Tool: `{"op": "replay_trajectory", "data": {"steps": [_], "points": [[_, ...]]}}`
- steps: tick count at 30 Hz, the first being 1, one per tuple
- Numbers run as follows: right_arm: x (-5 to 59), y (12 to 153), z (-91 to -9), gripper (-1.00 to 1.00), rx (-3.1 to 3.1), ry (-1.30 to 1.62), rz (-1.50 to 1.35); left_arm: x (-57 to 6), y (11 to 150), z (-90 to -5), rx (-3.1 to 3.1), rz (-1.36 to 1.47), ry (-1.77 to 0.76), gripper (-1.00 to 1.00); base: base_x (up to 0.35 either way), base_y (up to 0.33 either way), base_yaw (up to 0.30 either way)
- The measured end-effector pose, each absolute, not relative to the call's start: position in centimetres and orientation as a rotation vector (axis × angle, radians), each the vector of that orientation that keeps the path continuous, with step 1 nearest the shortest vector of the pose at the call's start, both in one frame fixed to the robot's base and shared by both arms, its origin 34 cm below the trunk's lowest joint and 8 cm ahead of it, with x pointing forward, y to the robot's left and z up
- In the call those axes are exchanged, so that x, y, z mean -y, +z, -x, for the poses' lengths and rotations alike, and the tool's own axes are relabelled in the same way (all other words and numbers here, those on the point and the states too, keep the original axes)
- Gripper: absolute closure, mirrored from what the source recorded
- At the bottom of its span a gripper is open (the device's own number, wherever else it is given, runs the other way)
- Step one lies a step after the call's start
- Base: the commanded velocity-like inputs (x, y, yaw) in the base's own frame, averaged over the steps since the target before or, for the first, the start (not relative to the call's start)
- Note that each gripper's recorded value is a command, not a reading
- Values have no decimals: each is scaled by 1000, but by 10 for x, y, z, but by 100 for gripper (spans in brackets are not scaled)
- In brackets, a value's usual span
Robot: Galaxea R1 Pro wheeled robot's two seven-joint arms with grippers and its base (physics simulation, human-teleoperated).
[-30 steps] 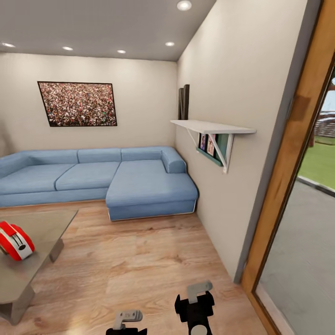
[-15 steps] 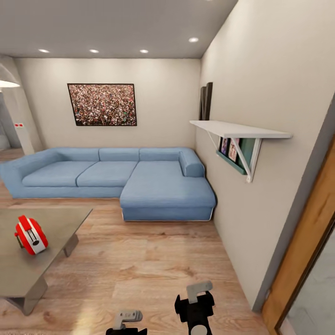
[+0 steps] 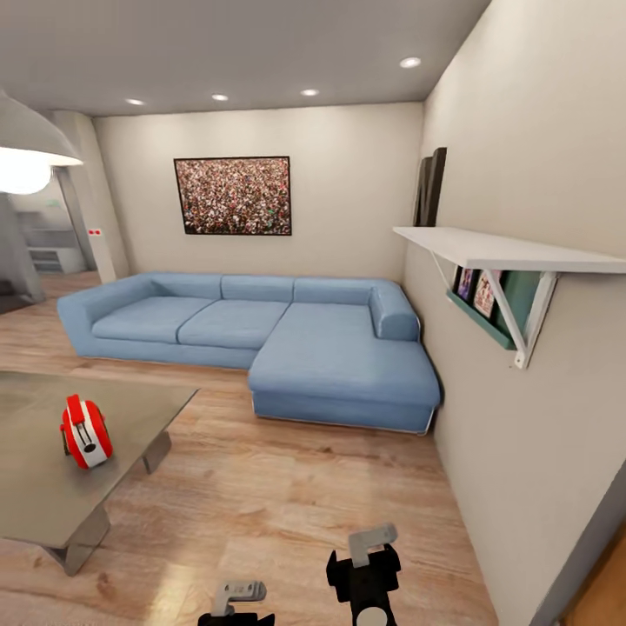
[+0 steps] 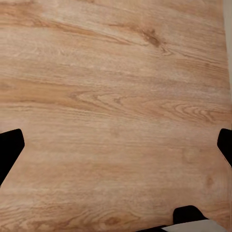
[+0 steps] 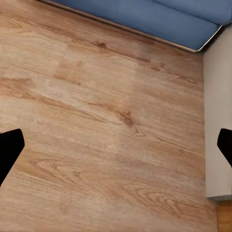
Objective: Turn on the radio receiver that's on the table in the living room.
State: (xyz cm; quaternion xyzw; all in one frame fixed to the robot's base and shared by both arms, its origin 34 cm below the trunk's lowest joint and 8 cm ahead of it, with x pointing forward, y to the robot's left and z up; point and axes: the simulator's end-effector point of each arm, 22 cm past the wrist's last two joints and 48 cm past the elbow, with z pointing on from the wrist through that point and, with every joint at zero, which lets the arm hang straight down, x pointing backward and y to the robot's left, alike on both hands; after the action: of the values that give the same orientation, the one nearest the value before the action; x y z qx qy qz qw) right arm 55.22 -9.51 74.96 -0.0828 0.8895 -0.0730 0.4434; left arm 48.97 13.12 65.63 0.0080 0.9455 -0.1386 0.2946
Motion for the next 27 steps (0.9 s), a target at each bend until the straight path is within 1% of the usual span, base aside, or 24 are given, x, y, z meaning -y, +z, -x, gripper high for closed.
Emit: {"op": "replay_trajectory", "data": {"steps": [4, 13, 22, 27], "points": [[95, 750, -552, -100, -2206, -182, 206, -130, 657, -490, -2516, -19, -375, -100, 124, -87, 39], [95, 750, -553, -100, -2203, -185, 207, -132, 657, -490, -2515, -16, -374, -100, 10, -12, 16], [95, 750, -553, -100, -2204, -184, 207, -131, 657, -490, -2515, -18, -374, -100, 6, -205, 232], [95, 750, -553, -100, -2204, -184, 207, -131, 657, -490, -2515, -14, -377, -100, 4, -34, 55]]}}
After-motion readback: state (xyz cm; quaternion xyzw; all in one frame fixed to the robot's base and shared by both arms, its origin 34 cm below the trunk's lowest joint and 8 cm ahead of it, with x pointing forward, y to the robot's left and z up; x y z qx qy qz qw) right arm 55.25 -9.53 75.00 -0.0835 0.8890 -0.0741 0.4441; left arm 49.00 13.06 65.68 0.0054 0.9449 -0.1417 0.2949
